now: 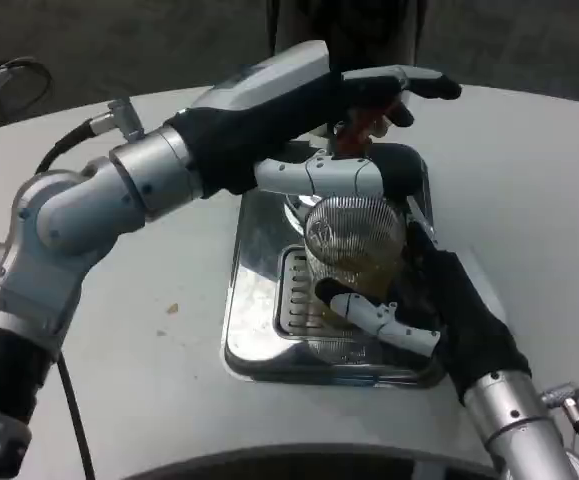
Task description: Grasp the cup under the faucet to collect the drink, then remove the cup.
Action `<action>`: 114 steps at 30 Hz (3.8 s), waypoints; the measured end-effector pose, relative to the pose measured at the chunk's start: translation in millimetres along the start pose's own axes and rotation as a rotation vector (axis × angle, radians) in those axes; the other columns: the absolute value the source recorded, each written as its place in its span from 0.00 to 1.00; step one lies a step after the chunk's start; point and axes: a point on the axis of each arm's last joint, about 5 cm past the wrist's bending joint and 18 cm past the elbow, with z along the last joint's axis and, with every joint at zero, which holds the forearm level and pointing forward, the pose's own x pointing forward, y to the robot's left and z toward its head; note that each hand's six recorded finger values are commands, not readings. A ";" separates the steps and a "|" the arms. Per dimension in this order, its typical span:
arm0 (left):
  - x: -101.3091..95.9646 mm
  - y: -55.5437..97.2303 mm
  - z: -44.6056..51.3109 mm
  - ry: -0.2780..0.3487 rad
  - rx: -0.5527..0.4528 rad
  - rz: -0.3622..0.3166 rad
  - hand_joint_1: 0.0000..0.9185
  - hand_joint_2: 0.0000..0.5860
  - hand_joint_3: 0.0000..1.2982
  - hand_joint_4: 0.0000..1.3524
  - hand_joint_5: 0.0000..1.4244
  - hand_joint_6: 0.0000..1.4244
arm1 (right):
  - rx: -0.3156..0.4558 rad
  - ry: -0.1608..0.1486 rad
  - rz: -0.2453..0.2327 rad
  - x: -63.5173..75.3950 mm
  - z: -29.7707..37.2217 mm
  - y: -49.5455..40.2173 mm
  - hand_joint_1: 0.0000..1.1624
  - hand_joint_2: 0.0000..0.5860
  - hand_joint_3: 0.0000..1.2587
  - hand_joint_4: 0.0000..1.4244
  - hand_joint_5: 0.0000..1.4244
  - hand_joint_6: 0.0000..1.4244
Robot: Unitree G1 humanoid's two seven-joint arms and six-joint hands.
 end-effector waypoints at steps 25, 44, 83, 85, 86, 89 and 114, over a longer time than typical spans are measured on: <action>10.0 -1.7 4.1 -0.043 0.138 -0.066 0.00 0.16 0.16 0.11 0.18 0.12 | 0.004 0.007 -0.023 3.3 -4.6 8.5 0.61 0.35 0.00 0.04 0.08 0.00; 10.8 -3.0 3.5 -0.038 0.143 -0.062 0.00 0.17 0.16 0.11 0.18 0.12 | 0.009 -0.006 -0.052 6.0 -0.7 13.7 0.60 0.38 0.00 0.05 0.10 0.00; 15.6 1.6 -0.4 -0.032 0.144 -0.060 0.00 0.19 0.17 0.12 0.19 0.12 | 0.035 -0.025 -0.107 13.9 -5.8 33.8 0.62 0.37 0.05 0.12 0.14 0.00; 15.5 1.6 -0.4 -0.032 0.144 -0.060 0.00 0.19 0.17 0.12 0.19 0.12 | 0.040 -0.022 -0.118 14.5 -5.4 36.7 0.62 0.36 0.06 0.14 0.15 0.00; 15.5 1.6 -0.4 -0.033 0.144 -0.060 0.00 0.19 0.17 0.12 0.19 0.12 | 0.045 -0.022 -0.125 14.6 -4.8 38.5 0.63 0.36 0.07 0.14 0.16 0.00; 15.5 1.6 -0.4 -0.033 0.144 -0.060 0.00 0.19 0.17 0.12 0.19 0.12 | 0.046 -0.023 -0.127 14.6 -3.8 41.4 0.63 0.37 0.09 0.15 0.17 0.01; 2.8 1.9 -2.2 -0.004 0.095 0.003 0.00 0.16 0.07 0.08 0.18 0.11 | 0.044 -0.030 -0.229 9.6 4.3 68.6 0.66 0.44 0.24 0.26 0.31 0.09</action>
